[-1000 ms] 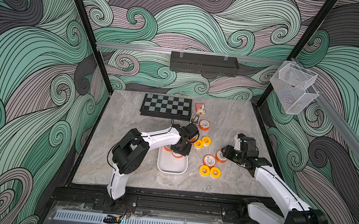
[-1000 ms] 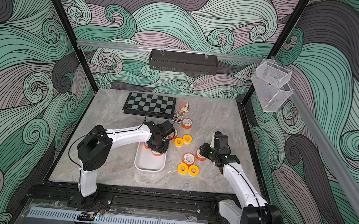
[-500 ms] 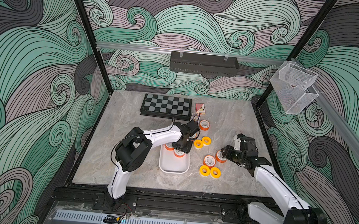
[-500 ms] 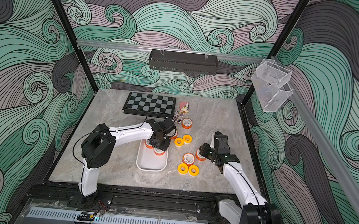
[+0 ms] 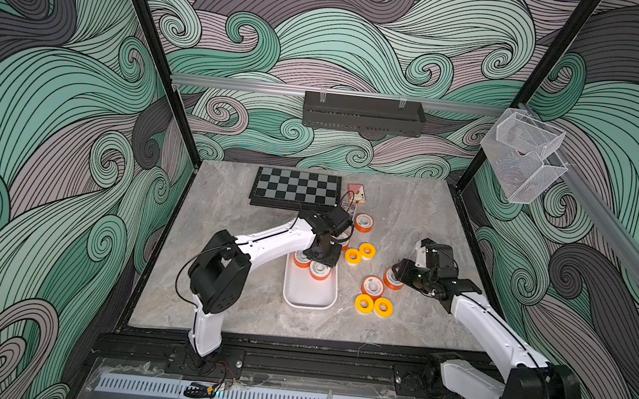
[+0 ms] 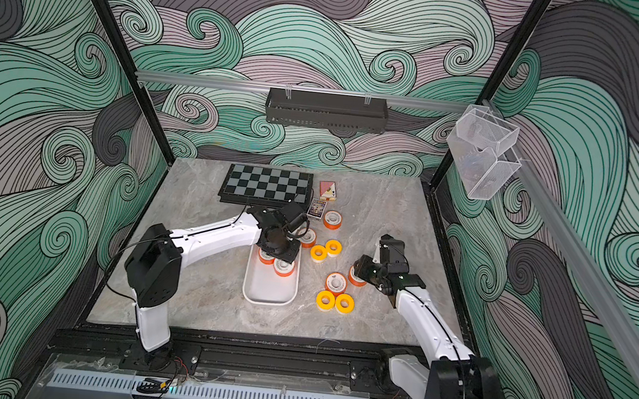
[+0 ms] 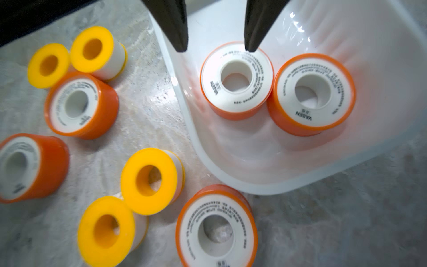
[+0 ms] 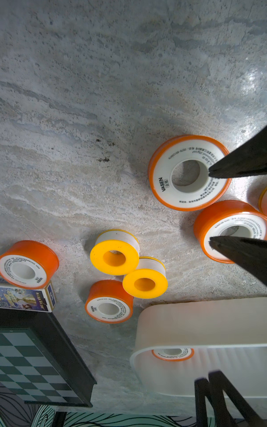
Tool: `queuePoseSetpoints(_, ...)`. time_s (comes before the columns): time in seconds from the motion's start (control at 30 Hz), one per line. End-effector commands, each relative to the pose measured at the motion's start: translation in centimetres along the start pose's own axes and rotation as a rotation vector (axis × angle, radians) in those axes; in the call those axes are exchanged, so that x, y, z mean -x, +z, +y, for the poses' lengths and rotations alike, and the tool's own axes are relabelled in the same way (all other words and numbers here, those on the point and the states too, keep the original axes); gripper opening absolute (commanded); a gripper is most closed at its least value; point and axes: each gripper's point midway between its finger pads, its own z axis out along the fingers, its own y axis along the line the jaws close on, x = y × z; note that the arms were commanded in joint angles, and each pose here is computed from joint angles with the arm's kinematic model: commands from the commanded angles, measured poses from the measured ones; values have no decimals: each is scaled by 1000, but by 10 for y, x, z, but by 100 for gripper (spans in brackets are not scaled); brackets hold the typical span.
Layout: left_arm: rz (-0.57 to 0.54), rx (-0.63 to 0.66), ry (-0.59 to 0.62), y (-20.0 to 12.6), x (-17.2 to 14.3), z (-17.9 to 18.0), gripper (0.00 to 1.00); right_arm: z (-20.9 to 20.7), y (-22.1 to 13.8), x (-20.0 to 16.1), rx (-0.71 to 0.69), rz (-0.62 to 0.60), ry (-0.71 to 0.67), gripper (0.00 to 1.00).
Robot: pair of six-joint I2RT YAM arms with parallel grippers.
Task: Put the sealing tape into the storage box
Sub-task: Place the sealing tape in the storage box, then pick up the sealing tape at the center of the board.
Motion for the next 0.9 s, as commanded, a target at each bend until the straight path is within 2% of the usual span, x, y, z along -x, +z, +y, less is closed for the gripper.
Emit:
queuePoseSetpoints(0.0, -43, -2, -10, -46, -9, 9, 44, -1, 2, 2, -16, 17, -9, 46)
queuePoseSetpoints(0.2, -151, 9, -29, -108, -38, 36, 46, -13, 3, 7, -113, 53, -33, 46)
queuePoseSetpoints(0.47, -295, -34, -55, -145, -74, 61, 51, -29, 11, 12, -224, 89, -55, 47)
queuePoseSetpoints(0.67, -298, 32, -63, -148, -98, 84, 51, -35, 23, 2, -261, 182, -47, 46)
queuePoseSetpoints(0.87, -308, 40, -71, -150, -109, 92, 51, -38, 32, -6, -270, 229, -43, 48)
